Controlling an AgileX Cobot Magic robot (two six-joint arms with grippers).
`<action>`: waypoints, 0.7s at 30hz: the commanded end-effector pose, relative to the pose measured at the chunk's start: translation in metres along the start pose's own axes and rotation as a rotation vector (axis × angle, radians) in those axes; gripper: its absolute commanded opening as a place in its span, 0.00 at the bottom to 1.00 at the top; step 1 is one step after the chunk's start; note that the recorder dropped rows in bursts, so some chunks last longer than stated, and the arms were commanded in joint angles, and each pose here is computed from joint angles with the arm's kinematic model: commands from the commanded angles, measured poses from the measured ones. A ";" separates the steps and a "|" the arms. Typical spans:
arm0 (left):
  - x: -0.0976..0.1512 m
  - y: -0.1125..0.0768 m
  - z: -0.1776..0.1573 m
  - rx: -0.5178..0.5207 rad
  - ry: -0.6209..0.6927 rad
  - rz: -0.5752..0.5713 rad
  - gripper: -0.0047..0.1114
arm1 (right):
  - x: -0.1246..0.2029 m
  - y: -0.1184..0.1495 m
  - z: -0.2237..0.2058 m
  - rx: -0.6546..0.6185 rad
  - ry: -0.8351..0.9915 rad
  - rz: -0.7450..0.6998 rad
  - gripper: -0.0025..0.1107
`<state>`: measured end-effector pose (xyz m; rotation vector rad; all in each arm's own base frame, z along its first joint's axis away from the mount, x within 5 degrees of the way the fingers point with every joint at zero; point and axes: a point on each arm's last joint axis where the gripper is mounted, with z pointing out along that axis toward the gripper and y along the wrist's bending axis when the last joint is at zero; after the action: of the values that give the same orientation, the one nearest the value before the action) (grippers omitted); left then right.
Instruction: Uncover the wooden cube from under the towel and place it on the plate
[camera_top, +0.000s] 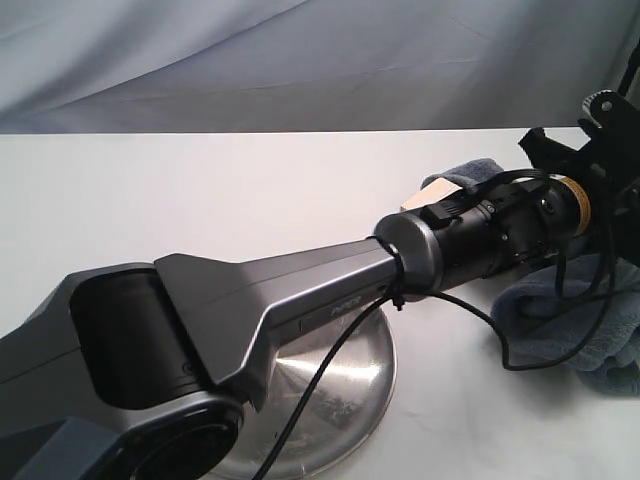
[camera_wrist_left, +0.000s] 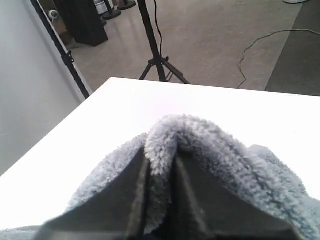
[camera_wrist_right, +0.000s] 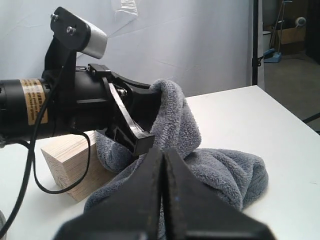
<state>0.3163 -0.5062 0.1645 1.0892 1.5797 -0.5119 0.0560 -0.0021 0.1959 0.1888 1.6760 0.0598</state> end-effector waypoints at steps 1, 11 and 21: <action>-0.004 0.000 -0.002 -0.005 0.010 -0.032 0.42 | 0.001 0.000 0.000 -0.002 0.000 -0.005 0.02; -0.019 0.011 -0.018 -0.075 0.133 -0.037 0.90 | 0.001 0.000 0.000 -0.002 0.000 -0.005 0.02; -0.011 0.070 -0.046 -0.212 0.412 -0.420 0.89 | 0.001 0.000 0.000 -0.002 0.000 -0.005 0.02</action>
<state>0.3418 -0.4503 0.2067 0.7784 2.1136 -0.3476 0.0560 -0.0021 0.1959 0.1888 1.6760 0.0598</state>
